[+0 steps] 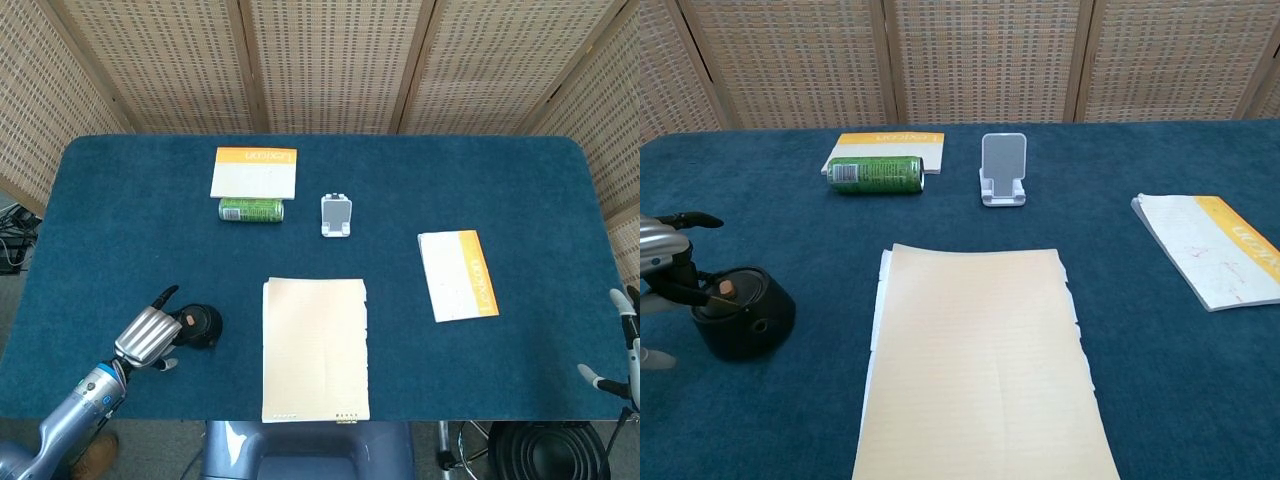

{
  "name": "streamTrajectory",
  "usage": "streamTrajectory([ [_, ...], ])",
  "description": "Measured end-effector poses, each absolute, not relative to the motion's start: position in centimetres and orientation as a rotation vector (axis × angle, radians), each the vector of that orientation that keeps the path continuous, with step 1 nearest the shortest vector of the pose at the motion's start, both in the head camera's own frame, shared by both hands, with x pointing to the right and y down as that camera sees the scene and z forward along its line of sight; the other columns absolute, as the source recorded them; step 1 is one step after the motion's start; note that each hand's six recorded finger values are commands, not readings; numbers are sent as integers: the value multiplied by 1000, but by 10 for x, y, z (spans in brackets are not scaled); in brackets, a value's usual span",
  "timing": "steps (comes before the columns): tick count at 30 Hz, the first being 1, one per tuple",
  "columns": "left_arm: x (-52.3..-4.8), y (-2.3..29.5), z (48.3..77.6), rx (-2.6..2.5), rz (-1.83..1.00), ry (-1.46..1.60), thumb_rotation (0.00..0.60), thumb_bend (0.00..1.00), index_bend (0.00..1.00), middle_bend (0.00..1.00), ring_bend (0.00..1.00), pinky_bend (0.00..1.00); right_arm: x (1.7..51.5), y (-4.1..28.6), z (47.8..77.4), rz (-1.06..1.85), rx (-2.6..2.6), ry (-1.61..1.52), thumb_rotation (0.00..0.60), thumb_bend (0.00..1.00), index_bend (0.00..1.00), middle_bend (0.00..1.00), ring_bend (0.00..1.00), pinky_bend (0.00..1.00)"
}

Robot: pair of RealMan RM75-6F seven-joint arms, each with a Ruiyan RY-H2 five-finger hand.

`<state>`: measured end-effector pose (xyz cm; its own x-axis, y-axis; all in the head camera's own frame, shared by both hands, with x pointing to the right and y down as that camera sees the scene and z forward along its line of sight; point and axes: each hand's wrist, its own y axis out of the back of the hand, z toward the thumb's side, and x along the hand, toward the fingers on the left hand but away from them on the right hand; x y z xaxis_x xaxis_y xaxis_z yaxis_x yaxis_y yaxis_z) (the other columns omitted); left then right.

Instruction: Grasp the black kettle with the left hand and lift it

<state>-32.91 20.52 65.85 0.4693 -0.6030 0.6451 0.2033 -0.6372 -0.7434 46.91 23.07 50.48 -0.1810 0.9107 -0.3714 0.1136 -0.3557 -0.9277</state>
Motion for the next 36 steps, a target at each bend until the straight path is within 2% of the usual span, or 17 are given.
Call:
streamTrajectory([
  [4,-336,203,656,-1931,-1239,366,517,0,1000,1000,768,0,468,231,505,1604,-1444,-1215,600,0,0,0,0,0],
  [16,-339,199,632,-2005,-1202,467,511,0,1000,1000,895,0,466,231,505,1599,-1445,-1213,600,0,0,0,0,0],
  [21,-342,197,623,-2031,-1237,531,342,0,1000,1000,940,0,466,232,504,1596,-1448,-1213,600,0,0,0,0,0],
  [26,-348,193,618,-2101,-1306,607,321,24,1000,1000,956,0,466,231,503,1592,-1450,-1217,600,0,0,0,0,0],
  [28,-349,192,616,-2116,-1320,625,325,91,1000,1000,957,0,466,231,503,1591,-1451,-1219,600,0,0,0,0,0],
  [31,-351,189,614,-2108,-1330,631,329,251,1000,1000,957,0,466,231,503,1592,-1454,-1218,600,0,0,0,0,0],
  [36,-351,188,613,-2083,-1336,601,328,705,1000,1000,957,0,465,231,504,1592,-1457,-1216,600,0,0,0,0,0],
])
